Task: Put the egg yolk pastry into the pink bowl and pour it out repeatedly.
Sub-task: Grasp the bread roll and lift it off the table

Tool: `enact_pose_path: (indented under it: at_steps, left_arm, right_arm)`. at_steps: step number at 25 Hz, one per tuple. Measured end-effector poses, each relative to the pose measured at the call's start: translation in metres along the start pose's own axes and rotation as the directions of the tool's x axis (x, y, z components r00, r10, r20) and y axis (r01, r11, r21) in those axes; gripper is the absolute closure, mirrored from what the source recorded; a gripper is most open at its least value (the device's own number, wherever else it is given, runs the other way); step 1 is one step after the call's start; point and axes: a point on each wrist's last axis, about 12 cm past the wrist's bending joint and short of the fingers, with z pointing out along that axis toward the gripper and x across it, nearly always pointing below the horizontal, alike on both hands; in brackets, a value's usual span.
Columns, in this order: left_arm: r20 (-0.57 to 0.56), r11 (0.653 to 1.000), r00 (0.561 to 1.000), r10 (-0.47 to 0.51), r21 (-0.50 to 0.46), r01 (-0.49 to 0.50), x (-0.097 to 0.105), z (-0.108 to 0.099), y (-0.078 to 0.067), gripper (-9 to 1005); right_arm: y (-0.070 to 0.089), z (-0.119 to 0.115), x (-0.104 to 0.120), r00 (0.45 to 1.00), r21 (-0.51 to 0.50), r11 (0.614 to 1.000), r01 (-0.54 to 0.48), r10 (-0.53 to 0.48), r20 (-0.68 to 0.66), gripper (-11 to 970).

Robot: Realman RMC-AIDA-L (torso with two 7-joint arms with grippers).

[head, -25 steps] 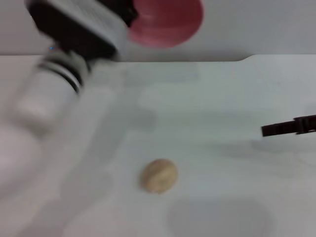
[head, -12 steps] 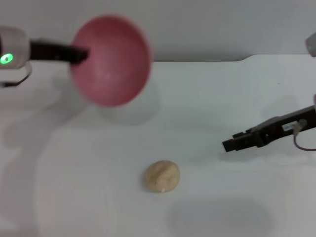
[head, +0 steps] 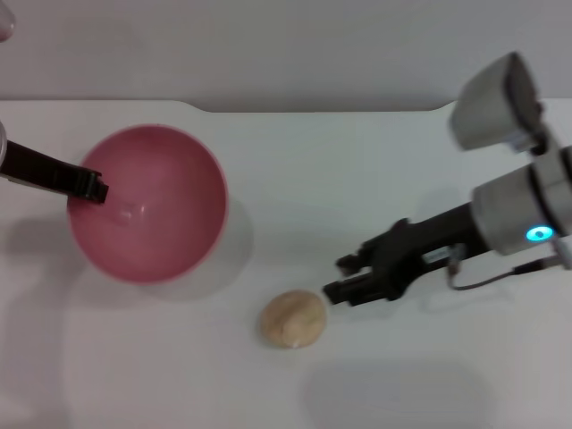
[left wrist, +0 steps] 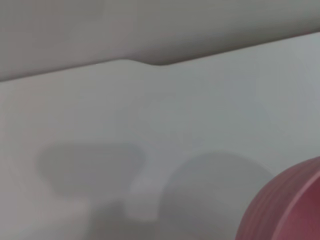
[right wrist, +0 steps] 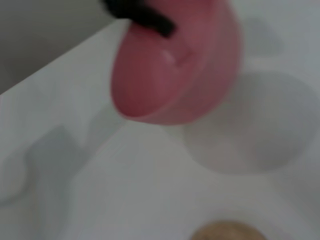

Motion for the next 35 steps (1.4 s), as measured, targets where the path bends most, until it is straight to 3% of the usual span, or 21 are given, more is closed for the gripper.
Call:
enact_pose_path:
  at_steps: [8,20,31,35]
  left_arm:
    - [-0.023,1.0,1.0,0.017,0.016,-0.017,0.0,0.0,-0.005,997]
    - [-0.012,1.0,1.0,0.022,0.011,-0.022,-0.003,0.001,-0.005,996]
    - [-0.017,0.999,0.999,0.043,0.02,-0.042,-0.008,0.003,-0.01,997]
    - [-0.029,0.998,0.998,0.062,0.029,-0.062,-0.011,0.006,-0.015,997]
  right_arm:
    - [0.009,0.038,-0.015,0.99,-0.009,0.994,0.111,-0.112,-0.082,478]
    - [0.021,0.079,-0.008,0.955,0.034,0.969,0.246,-0.237,-0.177,476]
    - [0.017,0.078,-0.006,0.963,0.052,0.974,0.223,-0.211,-0.17,563]
    - [0.01,0.069,-0.004,0.986,0.069,0.988,0.139,-0.132,-0.098,610]
